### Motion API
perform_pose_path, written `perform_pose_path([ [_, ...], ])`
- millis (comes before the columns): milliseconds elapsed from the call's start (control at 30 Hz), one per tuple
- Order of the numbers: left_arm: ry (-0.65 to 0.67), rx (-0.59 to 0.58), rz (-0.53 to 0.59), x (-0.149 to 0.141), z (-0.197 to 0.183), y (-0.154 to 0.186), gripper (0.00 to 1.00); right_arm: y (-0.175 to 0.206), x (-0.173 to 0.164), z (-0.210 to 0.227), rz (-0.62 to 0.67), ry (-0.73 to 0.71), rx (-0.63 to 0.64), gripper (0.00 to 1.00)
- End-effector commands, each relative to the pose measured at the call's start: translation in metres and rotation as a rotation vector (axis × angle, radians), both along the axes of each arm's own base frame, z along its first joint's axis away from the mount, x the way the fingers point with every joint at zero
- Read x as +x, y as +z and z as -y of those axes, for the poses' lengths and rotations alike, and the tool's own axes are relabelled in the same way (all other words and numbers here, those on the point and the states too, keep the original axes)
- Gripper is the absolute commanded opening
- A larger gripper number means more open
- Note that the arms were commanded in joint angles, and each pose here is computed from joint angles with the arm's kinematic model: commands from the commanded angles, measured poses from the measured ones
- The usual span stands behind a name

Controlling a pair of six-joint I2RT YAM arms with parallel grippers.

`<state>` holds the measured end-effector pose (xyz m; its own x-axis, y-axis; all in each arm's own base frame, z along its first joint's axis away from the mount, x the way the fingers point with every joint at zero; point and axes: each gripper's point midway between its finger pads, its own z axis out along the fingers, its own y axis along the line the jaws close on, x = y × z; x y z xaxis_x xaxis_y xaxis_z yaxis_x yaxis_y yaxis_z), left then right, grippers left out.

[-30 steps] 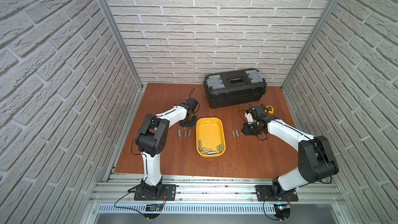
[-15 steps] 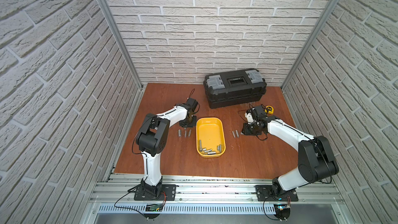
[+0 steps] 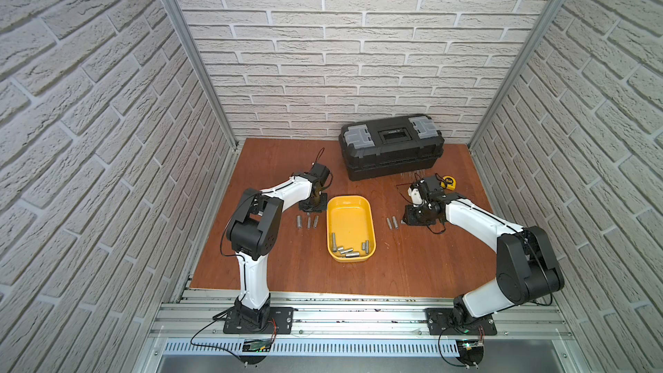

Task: Take out the socket from the storage box
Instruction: Place the socket head at the center of the board.

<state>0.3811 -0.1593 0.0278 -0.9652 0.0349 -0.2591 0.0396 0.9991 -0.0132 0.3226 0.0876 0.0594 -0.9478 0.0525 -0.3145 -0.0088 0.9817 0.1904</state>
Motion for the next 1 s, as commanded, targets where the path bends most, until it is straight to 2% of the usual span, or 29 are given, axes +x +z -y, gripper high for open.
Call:
perform_pose_path([
  [0,-0.005,-0.007,0.006,0.002,0.0,-0.001,0.24,0.006,0.001,-0.002,0.026,-0.002,0.01,0.37],
  [300,-0.009,-0.017,0.027,0.004,0.003,0.011,0.26,0.01,0.003,-0.002,0.033,0.002,0.011,0.37],
  [433,-0.019,-0.03,0.068,0.007,0.008,0.032,0.26,0.02,0.006,-0.003,0.056,0.008,0.011,0.37],
  [600,-0.022,-0.035,0.141,0.01,0.011,0.066,0.27,0.052,0.009,-0.01,0.116,0.052,0.011,0.37],
  [700,-0.013,-0.05,0.211,0.011,0.01,0.092,0.27,0.079,0.011,-0.029,0.174,0.096,0.059,0.37],
  [800,0.0,-0.065,0.276,0.01,0.006,0.117,0.34,0.105,0.008,-0.058,0.223,0.158,0.111,0.36],
  [967,0.042,-0.046,0.339,0.001,-0.01,0.138,0.37,0.118,-0.005,-0.121,0.247,0.292,0.14,0.36],
])
